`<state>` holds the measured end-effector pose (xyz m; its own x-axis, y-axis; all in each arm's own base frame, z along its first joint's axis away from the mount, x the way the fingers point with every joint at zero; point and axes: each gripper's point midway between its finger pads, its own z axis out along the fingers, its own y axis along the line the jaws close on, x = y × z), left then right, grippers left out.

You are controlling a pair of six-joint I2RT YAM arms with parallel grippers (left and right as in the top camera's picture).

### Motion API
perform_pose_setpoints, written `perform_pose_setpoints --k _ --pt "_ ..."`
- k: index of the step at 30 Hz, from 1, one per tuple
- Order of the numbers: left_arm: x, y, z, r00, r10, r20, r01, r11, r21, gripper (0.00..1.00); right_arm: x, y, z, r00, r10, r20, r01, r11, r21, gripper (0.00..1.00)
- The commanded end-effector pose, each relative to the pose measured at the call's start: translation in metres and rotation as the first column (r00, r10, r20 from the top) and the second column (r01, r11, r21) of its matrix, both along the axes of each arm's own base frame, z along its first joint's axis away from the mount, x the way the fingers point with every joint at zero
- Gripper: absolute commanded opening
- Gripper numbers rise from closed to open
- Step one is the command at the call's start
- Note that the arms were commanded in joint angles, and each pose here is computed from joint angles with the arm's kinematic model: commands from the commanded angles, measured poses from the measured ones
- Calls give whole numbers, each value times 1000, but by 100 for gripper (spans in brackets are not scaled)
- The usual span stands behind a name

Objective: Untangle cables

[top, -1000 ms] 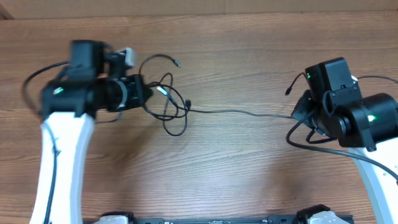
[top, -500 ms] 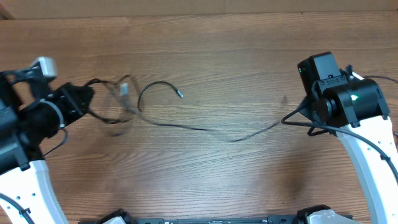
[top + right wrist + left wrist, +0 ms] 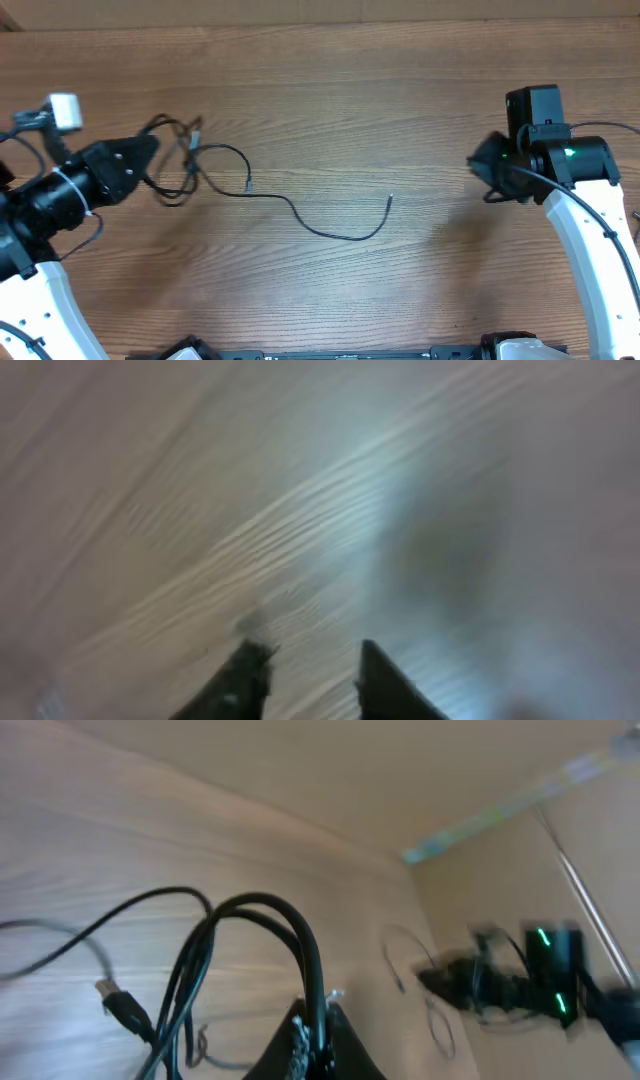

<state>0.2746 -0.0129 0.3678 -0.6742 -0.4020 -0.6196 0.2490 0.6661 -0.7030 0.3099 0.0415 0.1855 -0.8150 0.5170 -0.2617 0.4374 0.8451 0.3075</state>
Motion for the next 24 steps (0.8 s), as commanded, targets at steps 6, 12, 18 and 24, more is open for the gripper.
perform_pose_setpoints --k 6,12,18,24 --pt "-24 -74 20 879 -402 255 369 914 168 4 -51 137 79 604 617 505 -796 441 414 41" --pt "-32 -108 21 794 -535 288 499 845 194 4 -66 157 82 518 664 539 -852 347 391 41" --pt "-39 -129 20 743 -604 287 586 795 157 4 -82 182 85 432 703 565 -895 257 365 41" --pt "-37 -139 14 734 -631 252 624 773 116 6 -95 212 94 420 709 567 -890 200 409 40"
